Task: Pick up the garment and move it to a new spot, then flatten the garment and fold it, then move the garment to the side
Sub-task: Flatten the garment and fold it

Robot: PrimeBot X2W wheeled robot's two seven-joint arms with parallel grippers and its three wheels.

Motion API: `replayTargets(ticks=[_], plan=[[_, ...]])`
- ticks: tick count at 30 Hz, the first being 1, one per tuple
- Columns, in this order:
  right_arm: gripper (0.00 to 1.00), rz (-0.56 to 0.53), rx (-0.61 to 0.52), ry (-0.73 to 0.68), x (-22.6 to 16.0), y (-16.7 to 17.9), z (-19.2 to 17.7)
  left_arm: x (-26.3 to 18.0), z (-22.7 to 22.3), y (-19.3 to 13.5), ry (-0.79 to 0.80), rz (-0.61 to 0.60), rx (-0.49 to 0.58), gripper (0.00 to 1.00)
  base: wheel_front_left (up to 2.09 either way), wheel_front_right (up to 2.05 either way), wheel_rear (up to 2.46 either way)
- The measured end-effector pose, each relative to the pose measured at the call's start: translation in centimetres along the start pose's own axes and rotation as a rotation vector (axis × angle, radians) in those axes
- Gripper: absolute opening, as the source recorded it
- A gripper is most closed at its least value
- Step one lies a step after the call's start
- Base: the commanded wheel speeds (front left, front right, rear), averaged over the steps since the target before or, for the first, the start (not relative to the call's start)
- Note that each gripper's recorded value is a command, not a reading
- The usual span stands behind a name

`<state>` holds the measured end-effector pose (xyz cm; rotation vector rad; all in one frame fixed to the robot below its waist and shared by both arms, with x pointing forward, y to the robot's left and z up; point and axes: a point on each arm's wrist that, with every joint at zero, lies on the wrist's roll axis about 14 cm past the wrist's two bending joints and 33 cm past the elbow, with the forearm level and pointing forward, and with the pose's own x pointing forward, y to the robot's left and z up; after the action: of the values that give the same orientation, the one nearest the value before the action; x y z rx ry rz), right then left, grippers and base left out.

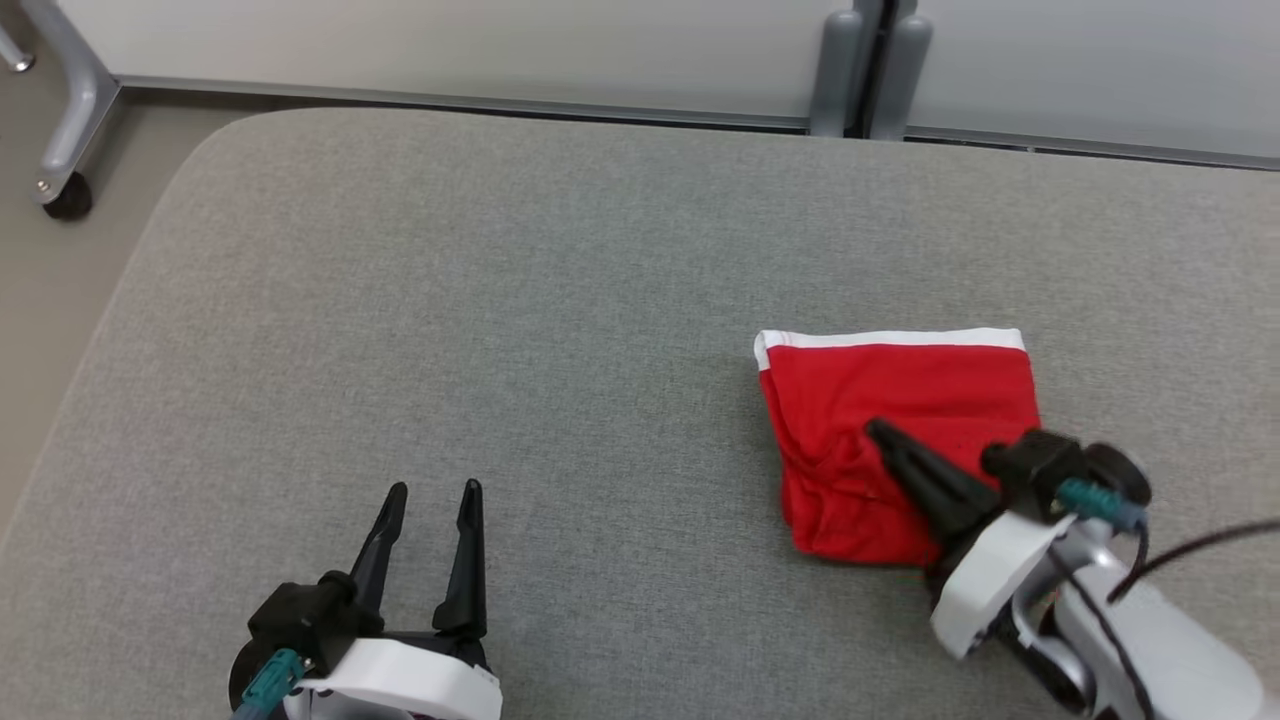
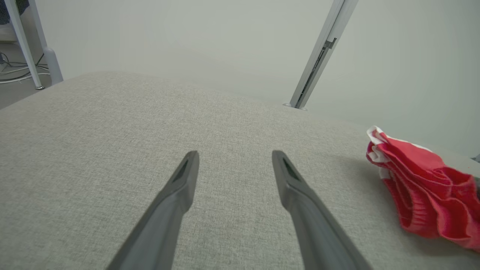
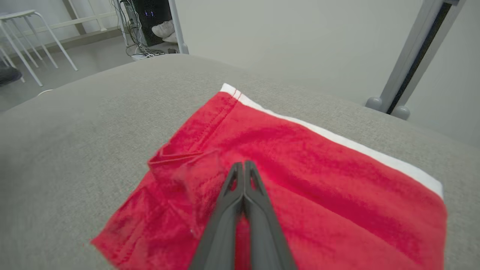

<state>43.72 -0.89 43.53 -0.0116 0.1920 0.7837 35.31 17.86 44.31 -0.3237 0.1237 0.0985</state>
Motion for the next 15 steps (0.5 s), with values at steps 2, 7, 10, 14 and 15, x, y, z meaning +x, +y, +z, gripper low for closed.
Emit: replayTargets(ticks=[2,7,10,14,15], plan=[[0.0,0.044,0.004,0.014,-0.9,1.7,-0.6,-0.1,0.0,0.0,-0.002,-0.001,0.0,1.0,0.0,0.0,0.0],[0.0,0.128,0.008,0.096,-3.3,5.1,-3.2,0.0,0.2,-0.9,-0.009,-0.031,-0.002,1.0,0.0,0.0,0.0],[0.0,0.14,0.016,0.095,-3.9,6.1,-3.1,-0.1,0.2,-1.3,-0.009,-0.044,-0.004,1.0,0.0,0.0,0.0],[0.0,0.112,0.031,0.026,-4.0,6.0,-0.8,-0.4,0.3,-1.5,-0.014,-0.053,0.004,1.0,0.0,0.0,0.0],[0.0,0.088,0.036,-0.008,-4.1,5.5,0.2,-0.6,0.4,-1.5,-0.017,-0.057,0.008,1.0,0.0,0.0,0.0]])
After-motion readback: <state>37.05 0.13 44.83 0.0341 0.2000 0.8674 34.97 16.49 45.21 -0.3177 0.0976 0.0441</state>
